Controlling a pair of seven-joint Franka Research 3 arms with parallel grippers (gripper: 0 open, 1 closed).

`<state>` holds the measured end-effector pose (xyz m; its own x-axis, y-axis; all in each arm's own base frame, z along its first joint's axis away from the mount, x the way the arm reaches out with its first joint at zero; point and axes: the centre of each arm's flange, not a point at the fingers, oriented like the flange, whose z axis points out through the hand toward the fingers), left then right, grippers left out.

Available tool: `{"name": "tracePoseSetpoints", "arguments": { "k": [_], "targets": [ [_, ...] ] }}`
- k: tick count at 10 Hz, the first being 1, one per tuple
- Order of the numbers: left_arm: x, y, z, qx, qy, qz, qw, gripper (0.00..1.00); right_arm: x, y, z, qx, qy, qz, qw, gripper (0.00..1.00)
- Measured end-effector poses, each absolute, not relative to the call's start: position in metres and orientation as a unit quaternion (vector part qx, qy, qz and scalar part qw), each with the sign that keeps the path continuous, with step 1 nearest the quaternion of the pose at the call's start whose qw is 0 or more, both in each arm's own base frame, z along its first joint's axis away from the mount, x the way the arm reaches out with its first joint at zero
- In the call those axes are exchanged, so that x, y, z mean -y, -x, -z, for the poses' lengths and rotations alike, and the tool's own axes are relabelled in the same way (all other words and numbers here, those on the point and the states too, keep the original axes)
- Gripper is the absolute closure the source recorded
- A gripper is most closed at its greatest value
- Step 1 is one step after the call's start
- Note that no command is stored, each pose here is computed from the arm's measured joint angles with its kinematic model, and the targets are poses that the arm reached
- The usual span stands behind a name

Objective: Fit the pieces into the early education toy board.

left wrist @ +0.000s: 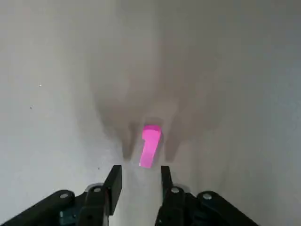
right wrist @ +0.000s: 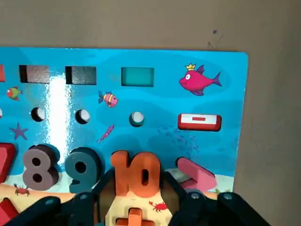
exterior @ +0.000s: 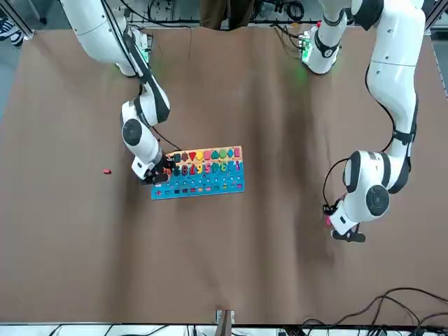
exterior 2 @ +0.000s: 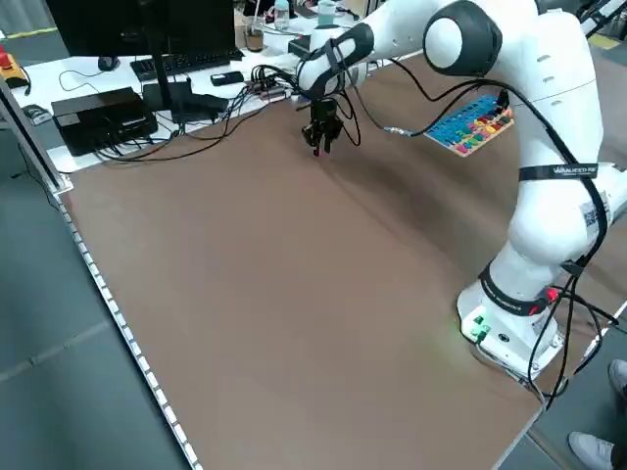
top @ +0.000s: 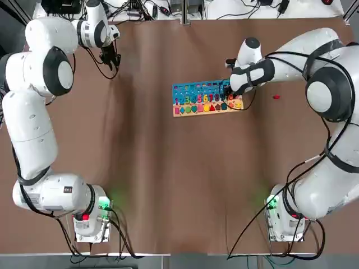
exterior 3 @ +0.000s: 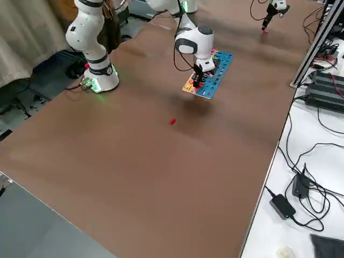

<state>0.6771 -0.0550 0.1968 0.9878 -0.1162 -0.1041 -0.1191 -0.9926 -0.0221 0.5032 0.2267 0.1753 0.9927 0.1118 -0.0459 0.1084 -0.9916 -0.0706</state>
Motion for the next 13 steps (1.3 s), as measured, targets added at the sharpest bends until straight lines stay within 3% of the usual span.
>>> {"name": "tracePoseSetpoints", "arguments": {
  "k": [8, 13],
  "targets": [
    [0.055, -0.679, -0.184, -0.08, 0.996, -0.043, 0.014, 0.65, -0.227, -0.503, -0.175, 0.054, 0.998, -0.025, 0.034, 0.52],
    [0.055, -0.679, -0.185, -0.081, 0.996, -0.041, 0.014, 0.86, -0.227, -0.503, -0.177, 0.052, 0.998, -0.036, 0.031, 0.52]
  ]
}}
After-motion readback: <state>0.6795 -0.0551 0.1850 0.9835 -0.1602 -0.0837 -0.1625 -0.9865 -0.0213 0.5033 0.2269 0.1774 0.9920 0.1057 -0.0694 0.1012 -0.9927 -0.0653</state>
